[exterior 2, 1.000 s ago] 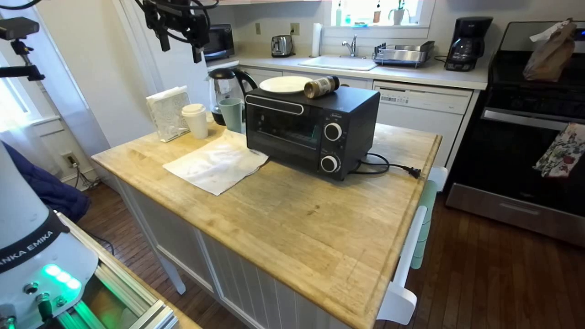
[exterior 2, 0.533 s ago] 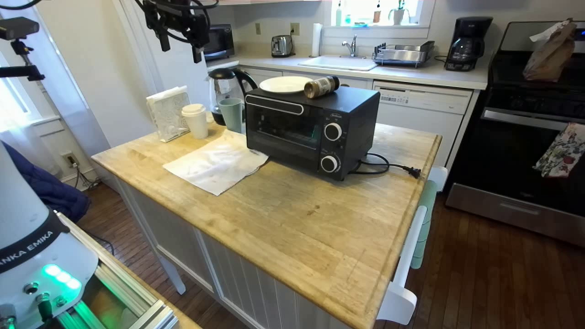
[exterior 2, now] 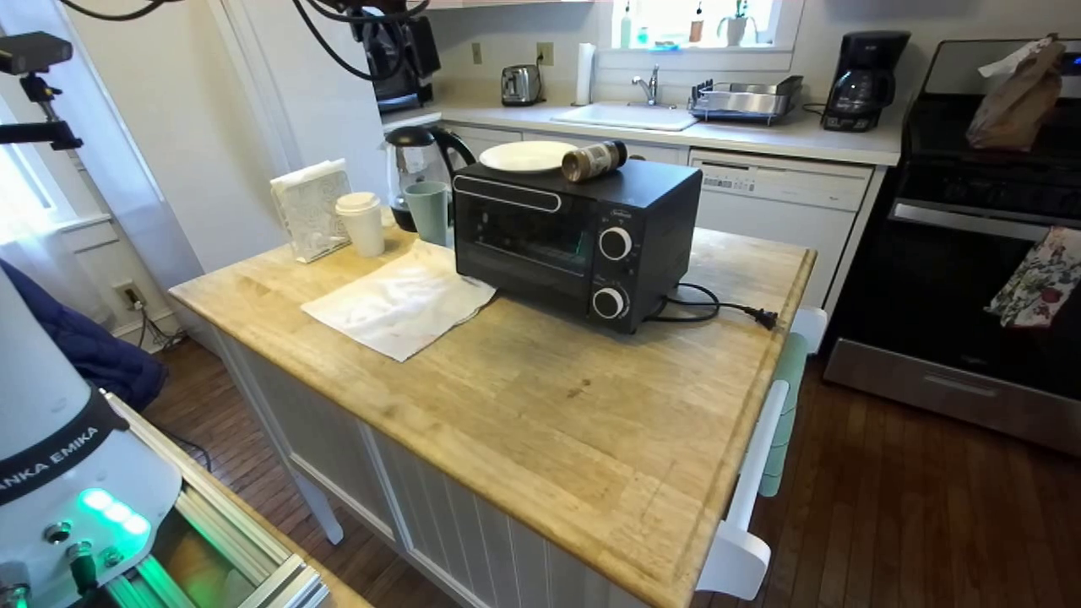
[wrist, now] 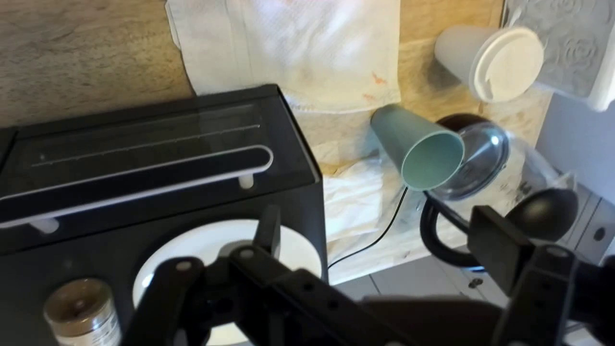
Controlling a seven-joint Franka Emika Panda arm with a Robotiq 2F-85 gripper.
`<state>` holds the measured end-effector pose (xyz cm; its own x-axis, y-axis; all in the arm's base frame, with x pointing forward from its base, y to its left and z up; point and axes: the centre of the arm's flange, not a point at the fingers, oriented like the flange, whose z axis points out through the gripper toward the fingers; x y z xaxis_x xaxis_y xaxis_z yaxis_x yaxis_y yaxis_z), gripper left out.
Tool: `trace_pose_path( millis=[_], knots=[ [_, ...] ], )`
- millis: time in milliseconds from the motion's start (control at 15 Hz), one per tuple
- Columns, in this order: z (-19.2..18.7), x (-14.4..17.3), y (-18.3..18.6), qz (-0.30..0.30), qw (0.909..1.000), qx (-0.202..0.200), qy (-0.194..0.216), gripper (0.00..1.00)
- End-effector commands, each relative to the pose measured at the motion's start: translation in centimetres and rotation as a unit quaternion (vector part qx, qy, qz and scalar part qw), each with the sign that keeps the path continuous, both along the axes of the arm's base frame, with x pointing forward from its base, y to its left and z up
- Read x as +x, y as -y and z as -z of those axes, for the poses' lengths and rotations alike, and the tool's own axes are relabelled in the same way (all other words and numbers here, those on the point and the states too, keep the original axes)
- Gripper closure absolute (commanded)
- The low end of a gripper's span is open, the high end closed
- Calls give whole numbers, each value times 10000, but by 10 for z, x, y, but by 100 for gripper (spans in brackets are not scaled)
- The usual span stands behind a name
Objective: Put the bottle on the microwave in an upright position
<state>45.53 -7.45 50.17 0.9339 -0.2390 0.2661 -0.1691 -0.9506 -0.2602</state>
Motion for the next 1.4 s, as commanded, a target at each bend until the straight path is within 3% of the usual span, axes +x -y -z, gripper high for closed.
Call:
trace_pose_path(
  millis=[0,200,600,667,733,1000,1133,1333],
  knots=[
    [-13,38,22,699,9970,-144,293,0],
    [-22,52,57,947,9943,-371,309,0],
    [-16,85,126,1088,9924,-489,-285,0],
    [-13,90,131,1113,9921,-450,-363,0],
    [-9,62,115,1134,9925,-434,-168,0],
    [-1,79,124,1155,9917,-468,-302,0],
    [5,94,138,1293,9882,-540,-612,0],
    [12,112,167,1260,9837,-346,-1236,0]
  ],
)
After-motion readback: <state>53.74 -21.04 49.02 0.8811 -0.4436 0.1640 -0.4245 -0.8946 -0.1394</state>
